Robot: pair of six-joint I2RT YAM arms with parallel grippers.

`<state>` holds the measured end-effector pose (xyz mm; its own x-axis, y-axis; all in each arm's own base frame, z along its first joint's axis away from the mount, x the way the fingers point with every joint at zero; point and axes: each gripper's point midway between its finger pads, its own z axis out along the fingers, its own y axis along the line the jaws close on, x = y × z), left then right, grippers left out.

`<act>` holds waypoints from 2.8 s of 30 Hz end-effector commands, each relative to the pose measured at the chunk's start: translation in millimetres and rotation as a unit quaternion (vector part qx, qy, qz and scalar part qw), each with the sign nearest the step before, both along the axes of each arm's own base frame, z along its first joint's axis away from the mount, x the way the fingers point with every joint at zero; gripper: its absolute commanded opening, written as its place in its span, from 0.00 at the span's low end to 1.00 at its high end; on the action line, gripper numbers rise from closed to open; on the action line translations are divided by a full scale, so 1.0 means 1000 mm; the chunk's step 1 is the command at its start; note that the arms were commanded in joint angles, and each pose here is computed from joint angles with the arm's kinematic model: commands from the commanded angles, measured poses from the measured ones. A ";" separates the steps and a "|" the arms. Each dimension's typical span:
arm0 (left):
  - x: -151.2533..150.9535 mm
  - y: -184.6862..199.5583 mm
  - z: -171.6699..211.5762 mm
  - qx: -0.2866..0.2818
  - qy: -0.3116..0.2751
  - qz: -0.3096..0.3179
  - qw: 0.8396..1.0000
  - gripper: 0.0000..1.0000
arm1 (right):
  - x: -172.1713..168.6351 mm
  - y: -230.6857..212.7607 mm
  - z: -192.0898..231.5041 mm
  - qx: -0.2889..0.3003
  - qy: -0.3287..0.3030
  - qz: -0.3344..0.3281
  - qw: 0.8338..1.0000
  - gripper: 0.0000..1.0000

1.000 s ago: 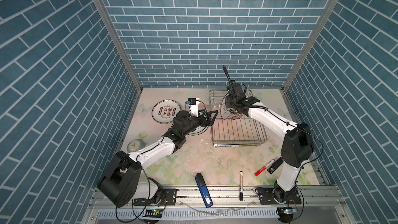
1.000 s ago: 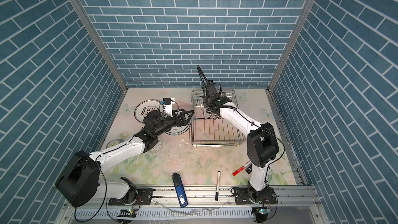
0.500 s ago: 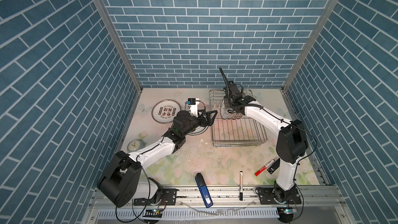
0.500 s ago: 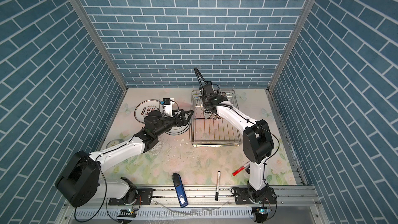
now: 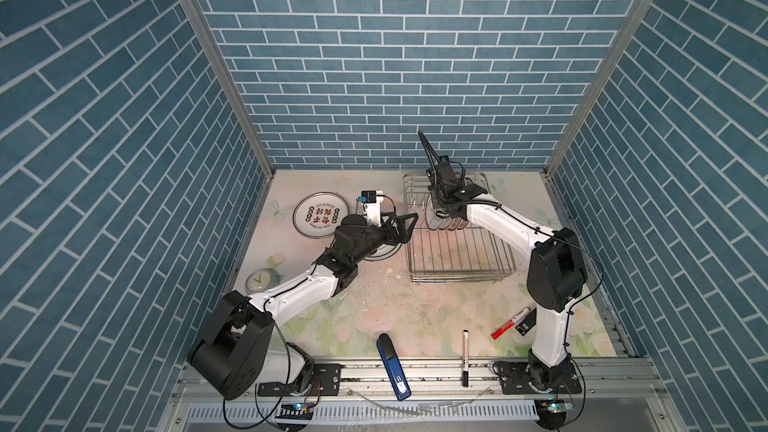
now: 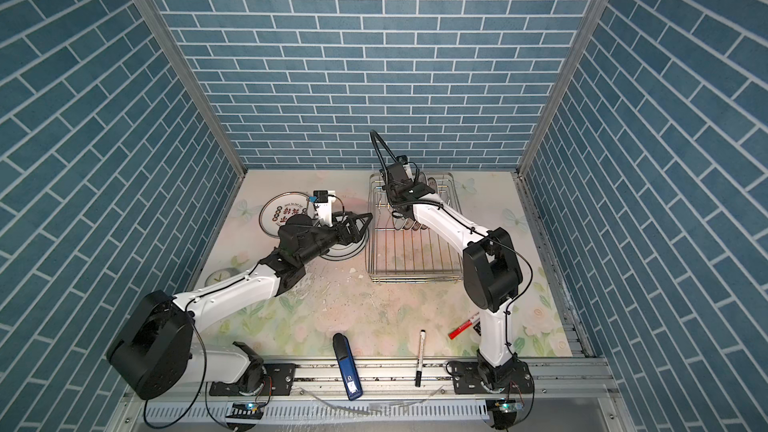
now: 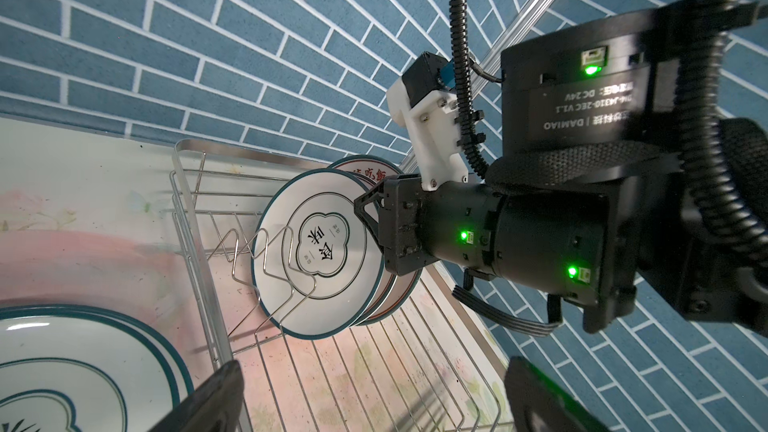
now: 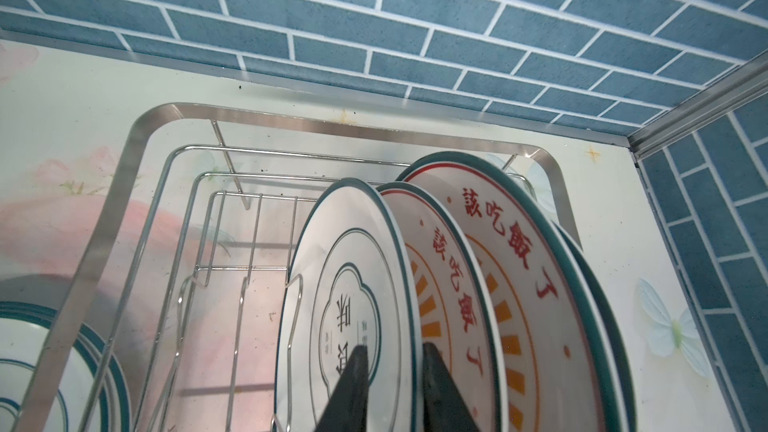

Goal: Unload the plates from the dish rack
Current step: 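Lower the right gripper onto the rim of the end white plate in the rack, then grasp the white plate rim with the right gripper and lift it out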

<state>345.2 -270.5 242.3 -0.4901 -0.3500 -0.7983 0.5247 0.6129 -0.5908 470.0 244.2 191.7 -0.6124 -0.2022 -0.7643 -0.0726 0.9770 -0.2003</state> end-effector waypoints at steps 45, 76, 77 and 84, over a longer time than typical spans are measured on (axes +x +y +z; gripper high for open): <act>-0.007 0.007 -0.017 0.010 0.011 0.009 1.000 1.00 | 0.012 -0.012 -0.001 0.027 -0.010 -0.046 0.999 0.07; -0.011 0.017 -0.016 0.017 0.010 0.026 0.999 1.00 | -0.008 -0.021 0.097 -0.068 -0.142 -0.035 0.987 0.00; -0.011 0.017 -0.016 0.017 0.011 0.026 0.999 1.00 | -0.010 -0.022 0.100 -0.063 -0.147 -0.032 0.987 0.00; -0.009 0.023 -0.015 0.020 0.011 0.044 0.999 1.00 | -0.026 -0.027 0.119 -0.068 -0.171 -0.022 0.983 0.00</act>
